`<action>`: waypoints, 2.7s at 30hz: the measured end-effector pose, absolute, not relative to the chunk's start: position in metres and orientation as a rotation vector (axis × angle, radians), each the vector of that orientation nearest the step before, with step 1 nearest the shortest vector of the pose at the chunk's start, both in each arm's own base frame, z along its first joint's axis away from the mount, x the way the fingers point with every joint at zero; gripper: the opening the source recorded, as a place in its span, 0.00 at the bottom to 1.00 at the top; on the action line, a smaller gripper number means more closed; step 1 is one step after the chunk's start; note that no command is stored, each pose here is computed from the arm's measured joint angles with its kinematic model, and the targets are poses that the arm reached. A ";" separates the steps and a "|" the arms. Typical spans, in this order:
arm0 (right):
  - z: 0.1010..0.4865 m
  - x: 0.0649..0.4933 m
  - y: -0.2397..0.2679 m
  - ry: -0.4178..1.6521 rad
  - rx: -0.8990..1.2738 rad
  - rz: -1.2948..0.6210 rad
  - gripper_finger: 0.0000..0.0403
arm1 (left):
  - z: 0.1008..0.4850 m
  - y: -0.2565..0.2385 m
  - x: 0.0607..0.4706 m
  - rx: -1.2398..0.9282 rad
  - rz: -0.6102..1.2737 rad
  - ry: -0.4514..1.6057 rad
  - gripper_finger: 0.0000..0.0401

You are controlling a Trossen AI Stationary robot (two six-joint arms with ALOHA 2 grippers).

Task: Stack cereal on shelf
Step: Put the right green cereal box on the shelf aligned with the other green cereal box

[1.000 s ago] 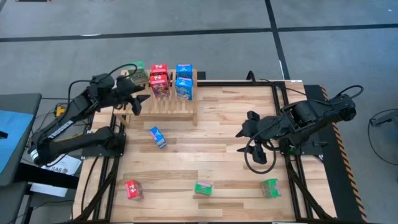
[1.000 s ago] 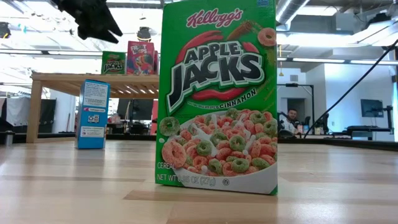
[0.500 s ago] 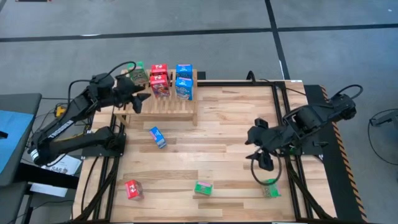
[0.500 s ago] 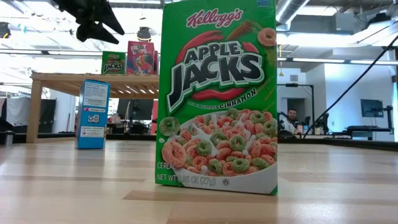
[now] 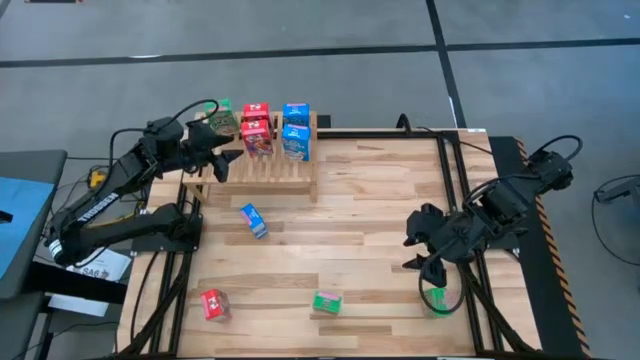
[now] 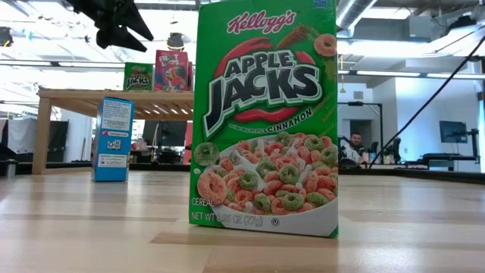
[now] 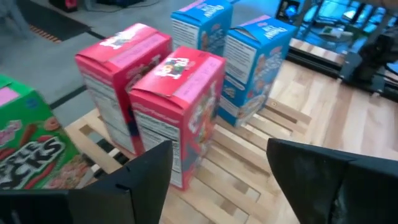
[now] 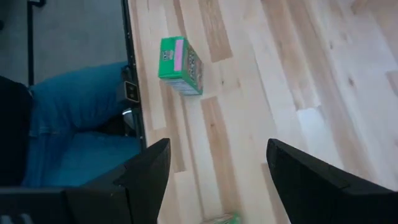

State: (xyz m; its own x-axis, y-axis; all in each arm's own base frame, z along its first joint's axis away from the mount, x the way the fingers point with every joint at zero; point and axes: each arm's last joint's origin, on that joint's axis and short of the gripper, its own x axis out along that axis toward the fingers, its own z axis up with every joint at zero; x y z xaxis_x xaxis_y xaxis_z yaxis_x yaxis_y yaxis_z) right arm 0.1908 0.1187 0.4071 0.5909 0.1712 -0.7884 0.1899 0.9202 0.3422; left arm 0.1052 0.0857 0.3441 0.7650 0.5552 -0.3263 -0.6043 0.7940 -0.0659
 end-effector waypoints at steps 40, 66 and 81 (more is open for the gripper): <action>0.409 0.192 0.122 0.939 0.618 -0.063 0.72 | 0.342 0.083 0.107 -0.255 0.525 0.304 0.84; 0.364 0.184 0.149 1.186 0.835 -0.680 0.72 | 0.336 0.082 0.105 -0.281 0.537 0.367 0.84; 0.335 0.172 0.200 1.291 0.736 -0.761 0.72 | 0.335 0.082 0.105 -0.282 0.538 0.370 0.84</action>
